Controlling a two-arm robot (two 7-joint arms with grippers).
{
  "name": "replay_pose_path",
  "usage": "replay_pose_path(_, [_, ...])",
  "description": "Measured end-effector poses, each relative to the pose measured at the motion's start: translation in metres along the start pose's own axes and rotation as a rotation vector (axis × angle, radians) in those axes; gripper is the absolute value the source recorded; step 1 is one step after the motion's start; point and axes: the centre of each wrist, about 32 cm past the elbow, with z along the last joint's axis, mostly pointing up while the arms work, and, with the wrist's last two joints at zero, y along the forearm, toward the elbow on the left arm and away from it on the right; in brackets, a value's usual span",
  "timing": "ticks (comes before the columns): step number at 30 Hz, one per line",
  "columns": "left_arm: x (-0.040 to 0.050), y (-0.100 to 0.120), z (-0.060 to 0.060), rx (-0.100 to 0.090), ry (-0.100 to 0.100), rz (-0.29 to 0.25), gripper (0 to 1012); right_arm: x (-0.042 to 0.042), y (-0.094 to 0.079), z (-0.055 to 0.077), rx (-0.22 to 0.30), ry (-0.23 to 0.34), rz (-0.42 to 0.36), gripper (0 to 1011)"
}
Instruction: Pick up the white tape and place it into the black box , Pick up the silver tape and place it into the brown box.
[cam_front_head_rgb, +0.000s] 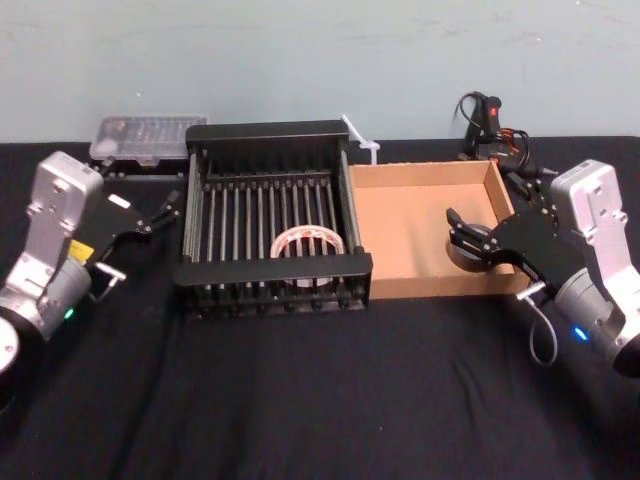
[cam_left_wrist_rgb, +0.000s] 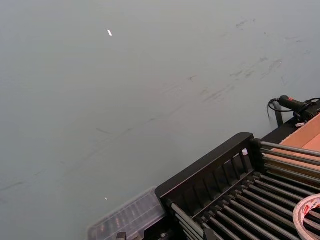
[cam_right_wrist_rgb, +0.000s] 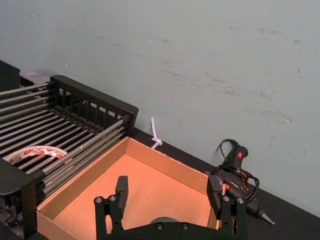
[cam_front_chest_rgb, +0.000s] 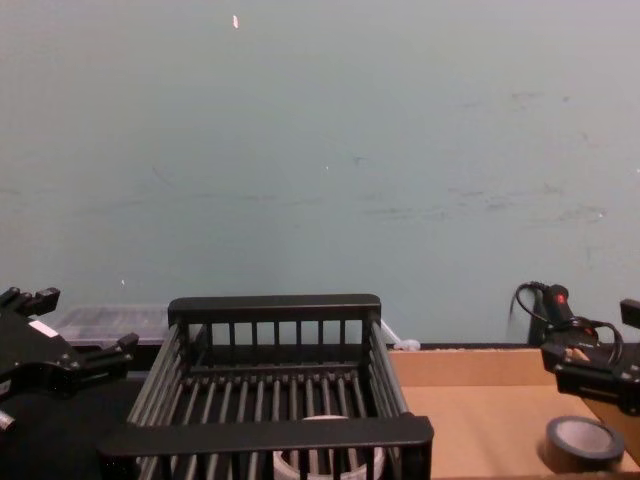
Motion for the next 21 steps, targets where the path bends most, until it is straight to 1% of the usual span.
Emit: replay_pose_path(21, [0.0, 0.0, 0.0, 0.0, 0.0, 0.0, 1001, 0.0002, 0.0002, -0.0001, -0.001, -0.001, 0.002, 1002])
